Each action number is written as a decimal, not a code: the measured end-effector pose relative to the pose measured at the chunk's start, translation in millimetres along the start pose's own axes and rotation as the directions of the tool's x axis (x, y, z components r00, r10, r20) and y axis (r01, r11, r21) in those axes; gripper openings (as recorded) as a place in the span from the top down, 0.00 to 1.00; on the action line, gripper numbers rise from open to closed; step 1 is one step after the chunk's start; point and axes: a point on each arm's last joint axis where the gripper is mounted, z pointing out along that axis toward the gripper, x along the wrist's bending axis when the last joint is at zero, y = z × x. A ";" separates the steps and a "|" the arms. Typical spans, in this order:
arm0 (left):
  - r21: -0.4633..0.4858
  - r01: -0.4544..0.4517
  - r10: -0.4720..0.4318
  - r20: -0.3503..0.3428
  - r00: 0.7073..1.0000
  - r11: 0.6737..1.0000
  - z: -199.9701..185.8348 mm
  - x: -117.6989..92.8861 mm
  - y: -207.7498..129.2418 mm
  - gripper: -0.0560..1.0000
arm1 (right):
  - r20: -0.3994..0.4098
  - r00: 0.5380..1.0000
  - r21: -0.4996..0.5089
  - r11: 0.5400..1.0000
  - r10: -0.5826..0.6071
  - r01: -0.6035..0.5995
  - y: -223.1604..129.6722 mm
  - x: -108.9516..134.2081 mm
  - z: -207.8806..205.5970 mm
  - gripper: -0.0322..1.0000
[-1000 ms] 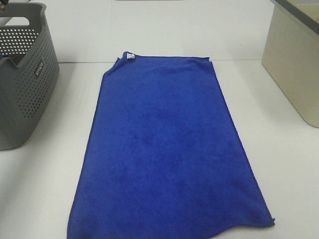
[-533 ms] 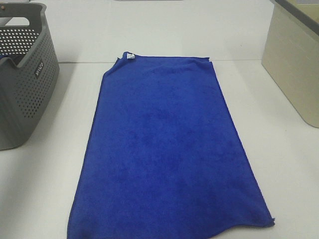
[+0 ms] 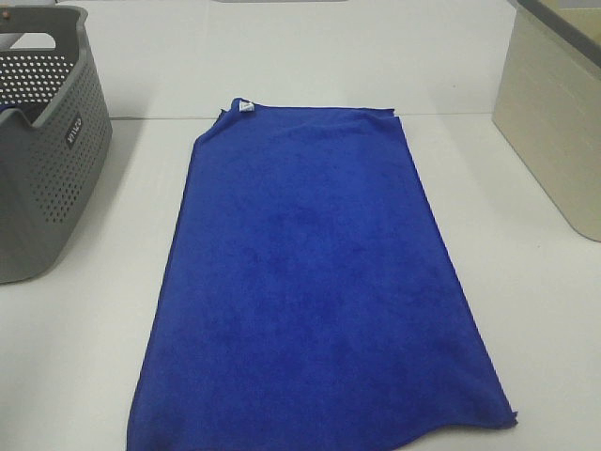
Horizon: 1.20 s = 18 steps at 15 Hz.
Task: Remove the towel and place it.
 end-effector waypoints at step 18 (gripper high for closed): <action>-0.211 -0.084 0.117 0.148 0.982 0.974 -17.7 -25.5 -106.1 0.18 | -0.014 0.984 -0.203 0.965 -0.175 0.168 -88.4 -6.4 23.6 0.18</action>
